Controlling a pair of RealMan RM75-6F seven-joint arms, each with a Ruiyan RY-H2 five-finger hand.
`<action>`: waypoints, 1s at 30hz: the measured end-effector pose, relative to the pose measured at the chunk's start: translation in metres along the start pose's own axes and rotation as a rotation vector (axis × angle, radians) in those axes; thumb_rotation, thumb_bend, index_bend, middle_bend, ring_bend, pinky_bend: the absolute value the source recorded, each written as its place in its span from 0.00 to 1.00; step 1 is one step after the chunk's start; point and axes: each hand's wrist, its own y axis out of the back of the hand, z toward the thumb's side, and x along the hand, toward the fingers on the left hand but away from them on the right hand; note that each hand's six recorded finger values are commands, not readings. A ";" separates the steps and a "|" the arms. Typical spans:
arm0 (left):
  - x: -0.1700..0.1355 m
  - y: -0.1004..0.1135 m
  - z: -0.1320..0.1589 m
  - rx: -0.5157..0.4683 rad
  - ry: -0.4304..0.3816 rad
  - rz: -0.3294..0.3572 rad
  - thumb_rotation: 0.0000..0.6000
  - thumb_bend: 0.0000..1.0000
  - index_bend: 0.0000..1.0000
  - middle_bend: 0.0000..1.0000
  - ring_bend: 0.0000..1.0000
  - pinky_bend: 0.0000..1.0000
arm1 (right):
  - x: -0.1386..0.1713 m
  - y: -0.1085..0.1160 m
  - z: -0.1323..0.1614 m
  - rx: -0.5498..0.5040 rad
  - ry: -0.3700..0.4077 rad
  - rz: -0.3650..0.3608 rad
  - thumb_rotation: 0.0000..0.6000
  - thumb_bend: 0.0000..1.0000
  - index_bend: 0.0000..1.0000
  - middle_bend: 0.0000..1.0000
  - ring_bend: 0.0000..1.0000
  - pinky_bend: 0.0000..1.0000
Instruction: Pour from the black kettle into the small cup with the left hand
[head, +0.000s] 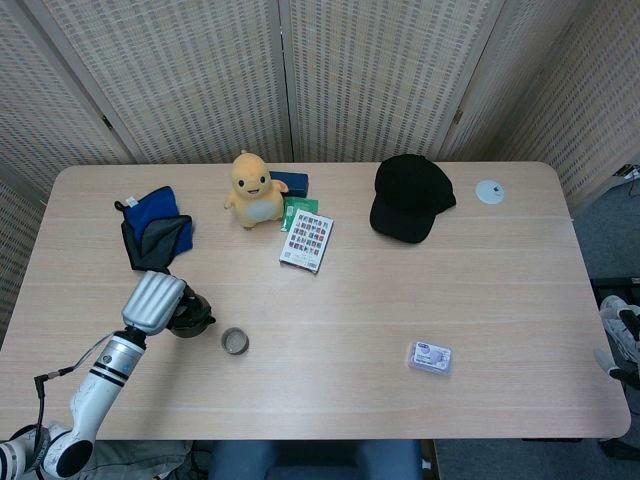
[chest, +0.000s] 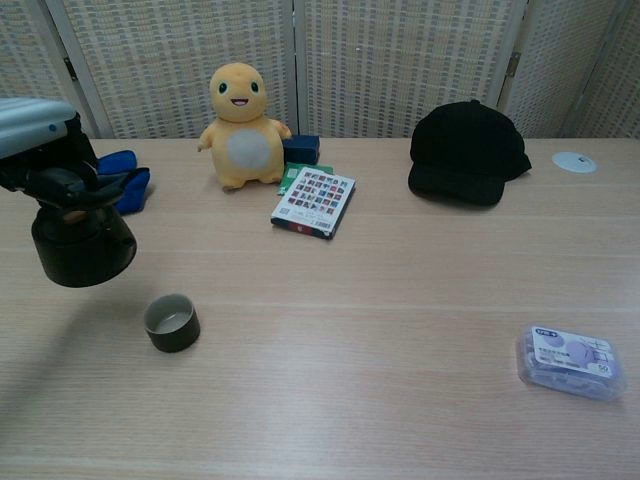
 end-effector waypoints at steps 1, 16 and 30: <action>0.001 -0.001 0.003 0.003 -0.010 0.000 0.56 0.33 1.00 1.00 0.96 0.47 | -0.001 0.002 0.001 0.002 0.003 -0.010 1.00 0.17 0.38 0.38 0.31 0.38; 0.011 -0.013 0.038 0.080 -0.112 -0.006 0.55 0.33 1.00 1.00 0.96 0.47 | -0.008 0.015 0.008 0.012 0.030 -0.043 1.00 0.17 0.38 0.38 0.31 0.38; 0.011 -0.013 0.042 0.208 -0.152 0.035 0.57 0.34 1.00 1.00 0.96 0.49 | -0.006 0.013 0.004 0.013 0.014 -0.034 1.00 0.17 0.38 0.38 0.31 0.38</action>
